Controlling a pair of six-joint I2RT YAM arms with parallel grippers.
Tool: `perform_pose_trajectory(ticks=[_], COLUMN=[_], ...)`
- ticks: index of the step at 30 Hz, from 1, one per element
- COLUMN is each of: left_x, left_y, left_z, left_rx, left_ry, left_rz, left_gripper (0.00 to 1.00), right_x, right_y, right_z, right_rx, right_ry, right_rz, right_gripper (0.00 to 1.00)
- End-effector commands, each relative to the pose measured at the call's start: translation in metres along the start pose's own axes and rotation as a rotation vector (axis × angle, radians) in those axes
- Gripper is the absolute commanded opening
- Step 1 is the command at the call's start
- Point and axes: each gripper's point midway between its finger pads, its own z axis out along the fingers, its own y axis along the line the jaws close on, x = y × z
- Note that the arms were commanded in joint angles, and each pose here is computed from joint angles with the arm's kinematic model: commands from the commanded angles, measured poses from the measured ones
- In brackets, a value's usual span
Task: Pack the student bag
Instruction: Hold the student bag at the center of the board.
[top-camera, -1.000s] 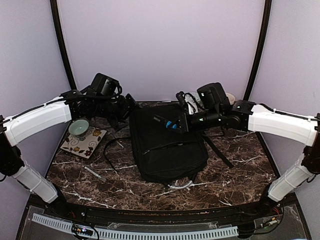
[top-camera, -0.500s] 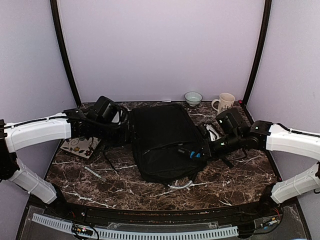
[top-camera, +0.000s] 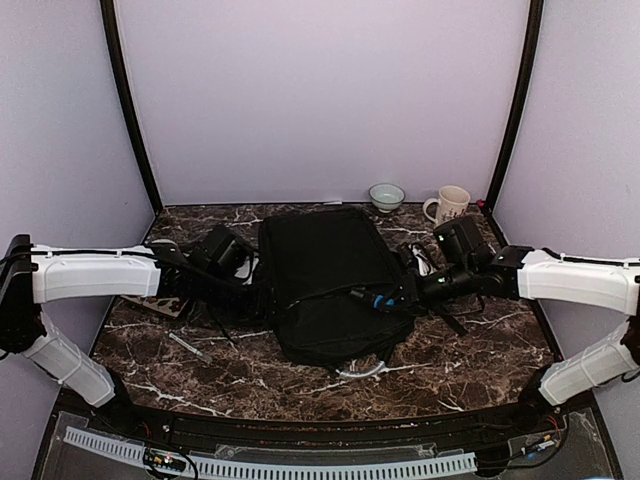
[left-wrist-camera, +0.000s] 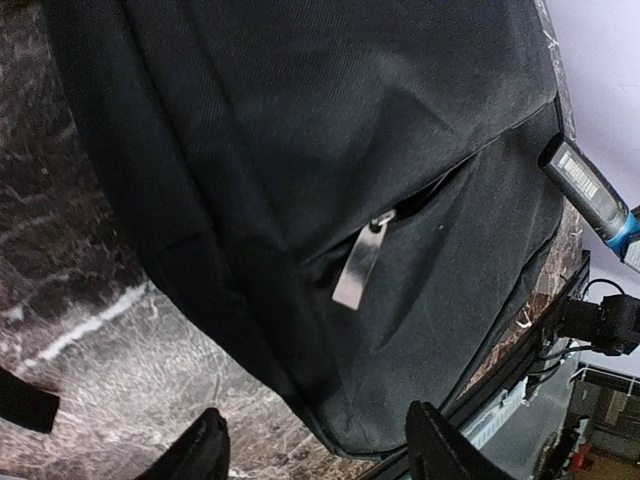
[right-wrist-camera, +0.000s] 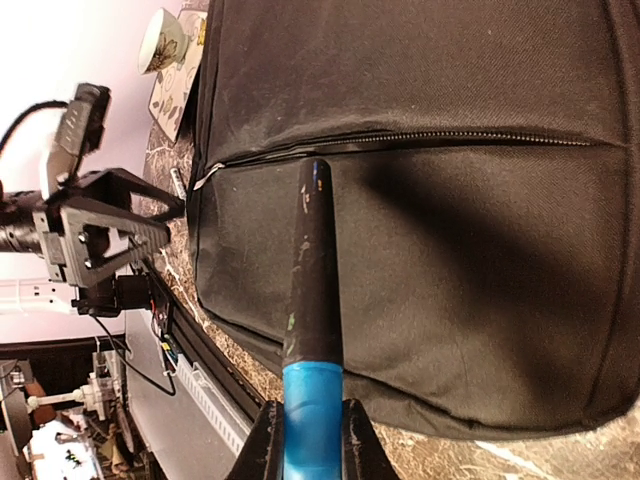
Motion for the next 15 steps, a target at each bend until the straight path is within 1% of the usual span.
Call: perform_pose_trajectory(ticks=[1,7,15], left_x=[0.013,0.020,0.029], left_y=[-0.010,-0.012,-0.014], left_z=[0.011,0.019,0.030], left_rx=[0.091,0.139,0.187], left_ry=[0.058,0.087,0.125], left_rz=[-0.038,-0.054,-0.080], left_gripper=[0.59,0.57,0.54], right_x=[-0.009,-0.012,-0.009], right_y=[0.005,0.008,-0.004], right_z=[0.009,0.015,0.025], right_rx=[-0.072,-0.126,-0.134], right_ry=[-0.001,0.013,0.058], right_rz=[0.009,0.018,0.058], right_gripper=[0.00,0.00,0.00])
